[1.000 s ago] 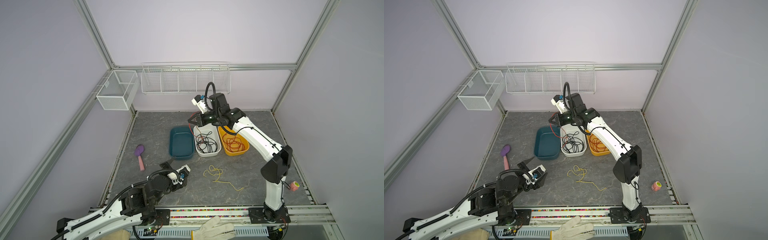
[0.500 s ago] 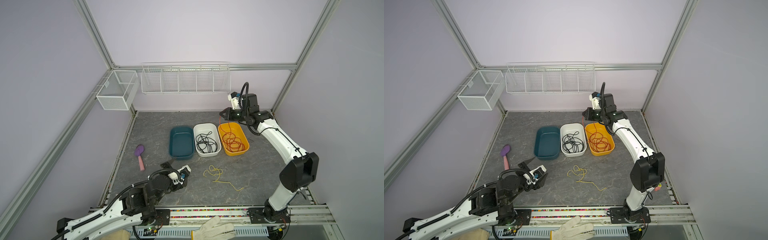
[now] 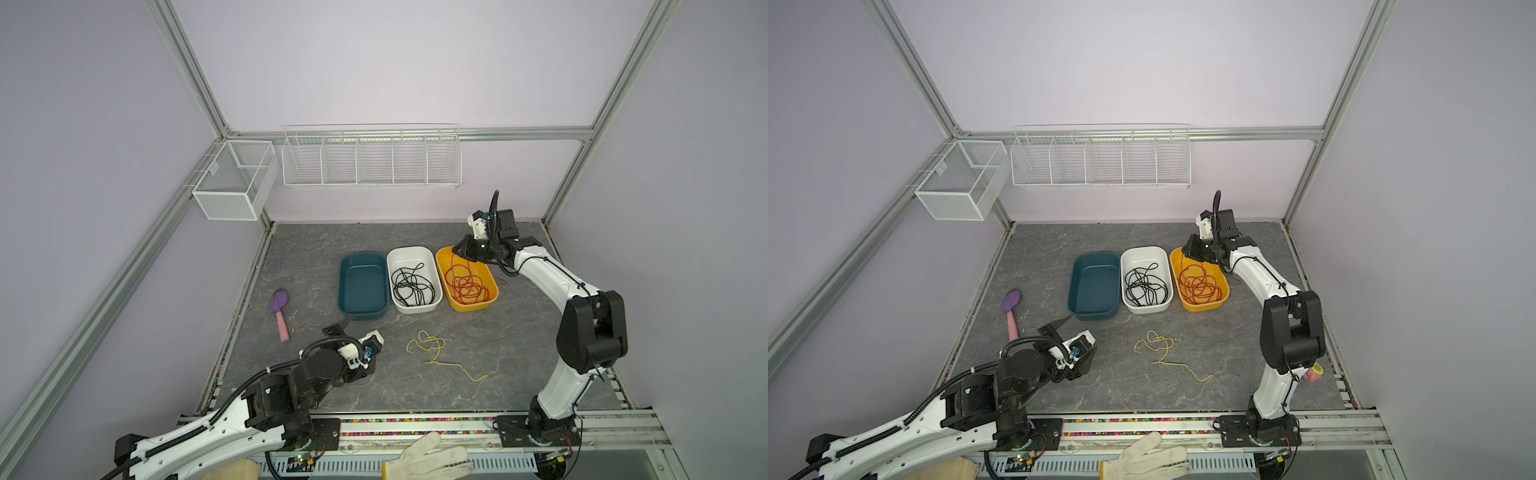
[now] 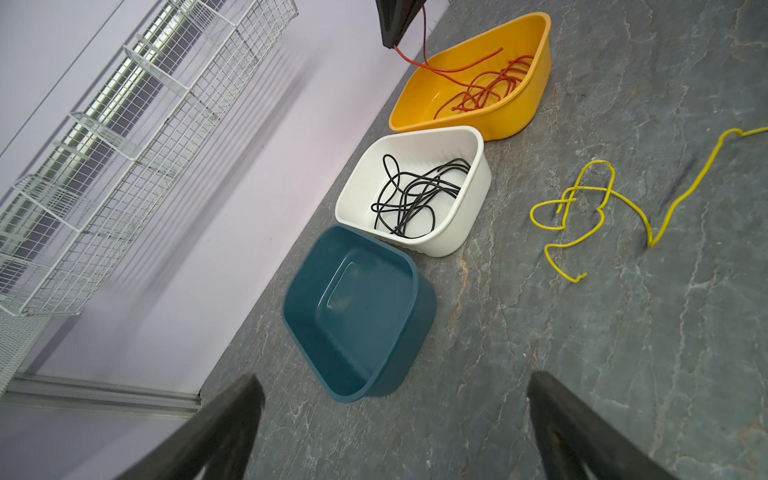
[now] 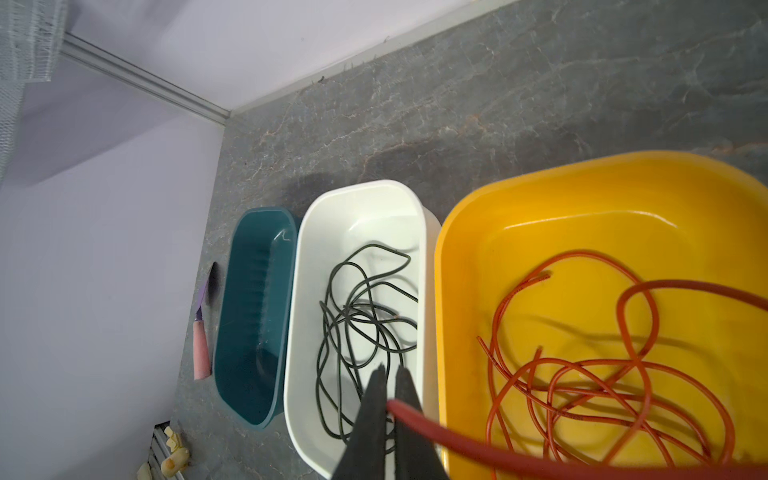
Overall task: Untangle the cables
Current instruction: 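Carry the red wire over the yellow tub and open the right gripper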
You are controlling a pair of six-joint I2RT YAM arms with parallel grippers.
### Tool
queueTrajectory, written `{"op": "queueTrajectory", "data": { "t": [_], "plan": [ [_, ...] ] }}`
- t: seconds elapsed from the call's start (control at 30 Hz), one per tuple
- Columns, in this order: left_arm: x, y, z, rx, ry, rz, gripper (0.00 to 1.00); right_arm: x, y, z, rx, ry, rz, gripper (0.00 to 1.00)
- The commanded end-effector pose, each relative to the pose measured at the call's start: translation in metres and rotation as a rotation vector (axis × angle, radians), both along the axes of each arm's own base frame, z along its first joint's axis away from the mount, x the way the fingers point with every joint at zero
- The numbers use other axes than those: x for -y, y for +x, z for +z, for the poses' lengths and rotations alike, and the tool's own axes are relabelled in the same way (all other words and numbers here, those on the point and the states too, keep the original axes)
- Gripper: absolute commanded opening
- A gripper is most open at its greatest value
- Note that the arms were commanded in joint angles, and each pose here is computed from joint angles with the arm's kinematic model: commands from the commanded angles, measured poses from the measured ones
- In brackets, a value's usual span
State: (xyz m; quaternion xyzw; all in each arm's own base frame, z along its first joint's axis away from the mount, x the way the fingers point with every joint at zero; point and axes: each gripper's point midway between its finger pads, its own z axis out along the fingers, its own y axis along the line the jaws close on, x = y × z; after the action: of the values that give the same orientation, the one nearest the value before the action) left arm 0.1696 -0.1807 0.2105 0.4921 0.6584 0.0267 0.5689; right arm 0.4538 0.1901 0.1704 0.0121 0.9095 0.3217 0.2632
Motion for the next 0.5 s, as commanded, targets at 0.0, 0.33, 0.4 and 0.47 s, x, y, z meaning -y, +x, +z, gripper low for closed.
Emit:
{"op": "queueTrajectory", "data": {
  "t": [0.0,0.33,0.4,0.47],
  "plan": [
    [0.0,0.0,-0.002,-0.012,0.003,0.0,0.99,-0.003,-0.002,-0.021,-0.041,0.028,-0.011,0.07],
    [0.0,0.0,-0.005,-0.018,0.015,-0.002,0.99,0.002,-0.004,-0.057,-0.115,-0.005,-0.027,0.07],
    [0.001,0.0,-0.005,-0.019,0.015,-0.002,1.0,0.001,-0.003,-0.065,-0.144,-0.013,-0.025,0.07],
    [0.001,0.0,-0.005,-0.02,0.017,-0.003,1.0,0.001,-0.002,-0.071,-0.164,-0.026,-0.025,0.08]
  ]
}}
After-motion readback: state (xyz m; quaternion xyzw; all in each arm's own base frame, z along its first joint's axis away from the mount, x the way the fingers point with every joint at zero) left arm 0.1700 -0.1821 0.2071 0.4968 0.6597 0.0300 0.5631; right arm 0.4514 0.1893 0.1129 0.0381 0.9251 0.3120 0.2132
